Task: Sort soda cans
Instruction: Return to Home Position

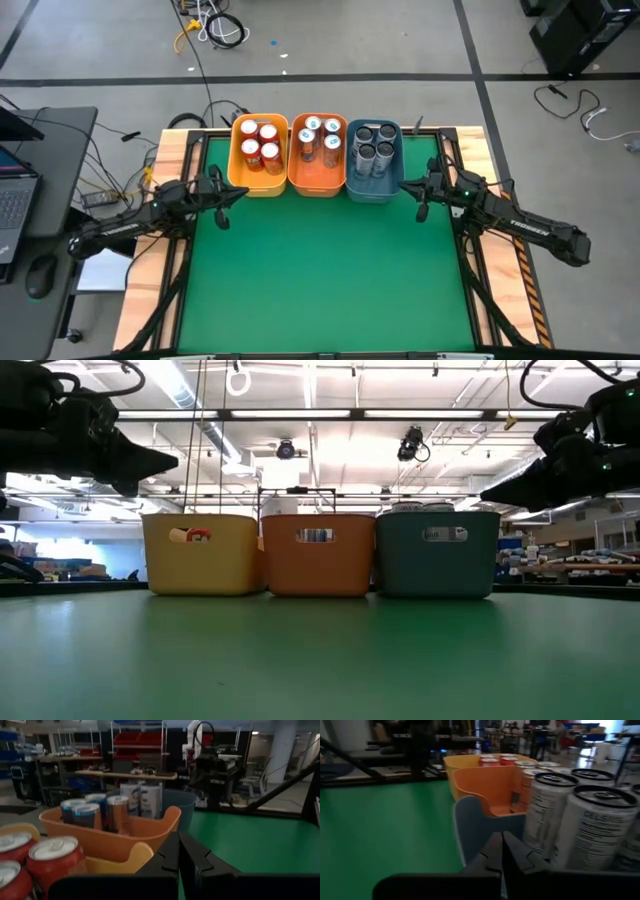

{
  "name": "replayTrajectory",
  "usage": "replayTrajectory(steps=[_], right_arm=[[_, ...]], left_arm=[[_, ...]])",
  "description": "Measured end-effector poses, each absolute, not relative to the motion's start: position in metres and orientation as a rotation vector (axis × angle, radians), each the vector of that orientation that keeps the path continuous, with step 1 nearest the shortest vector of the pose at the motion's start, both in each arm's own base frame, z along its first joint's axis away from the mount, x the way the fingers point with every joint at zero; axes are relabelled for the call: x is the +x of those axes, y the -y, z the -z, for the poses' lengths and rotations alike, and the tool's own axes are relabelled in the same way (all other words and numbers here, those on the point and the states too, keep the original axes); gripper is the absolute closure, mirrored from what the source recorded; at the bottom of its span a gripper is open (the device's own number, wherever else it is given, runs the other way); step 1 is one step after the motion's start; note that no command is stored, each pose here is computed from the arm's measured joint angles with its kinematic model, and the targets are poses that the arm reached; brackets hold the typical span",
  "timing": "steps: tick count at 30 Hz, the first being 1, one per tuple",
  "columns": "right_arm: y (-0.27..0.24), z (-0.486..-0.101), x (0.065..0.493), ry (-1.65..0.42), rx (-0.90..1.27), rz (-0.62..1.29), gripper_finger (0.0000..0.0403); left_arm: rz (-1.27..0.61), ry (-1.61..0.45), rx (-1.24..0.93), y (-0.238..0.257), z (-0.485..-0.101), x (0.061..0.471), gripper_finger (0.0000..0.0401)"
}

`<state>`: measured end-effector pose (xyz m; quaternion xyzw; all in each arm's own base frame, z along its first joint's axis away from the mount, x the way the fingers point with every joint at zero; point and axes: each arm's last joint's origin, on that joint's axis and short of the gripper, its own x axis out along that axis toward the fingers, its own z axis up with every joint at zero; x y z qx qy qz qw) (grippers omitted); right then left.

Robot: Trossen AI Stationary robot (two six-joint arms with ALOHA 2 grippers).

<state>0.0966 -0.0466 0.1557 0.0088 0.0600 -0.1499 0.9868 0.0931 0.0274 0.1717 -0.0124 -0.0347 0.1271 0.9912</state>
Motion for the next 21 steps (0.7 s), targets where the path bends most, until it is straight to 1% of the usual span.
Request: replayTrajectory(steps=[6, 8, 12, 21], right_arm=[[0.0499, -0.1548, 0.0952, -0.135, 0.007, 0.427, 0.0403], [0.0504, -0.1532, 0.0949, -0.147, 0.032, 0.449, 0.0403], [0.0505, -0.153, 0.0949, -0.135, 0.092, 0.458, 0.0401], [0.0506, -0.1531, 0.0949, -0.135, 0.091, 0.459, 0.04]], left_arm=[[-0.261, 0.028, -0.031, -0.0276, -0.1676, 0.0933, 0.0397], [-0.261, 0.027, -0.031, -0.0276, -0.1676, 0.0934, 0.0397], [-0.263, 0.027, -0.031, -0.0277, -0.1675, 0.0934, 0.0397], [-0.264, 0.026, -0.031, -0.0277, -0.1674, 0.0934, 0.0397]])
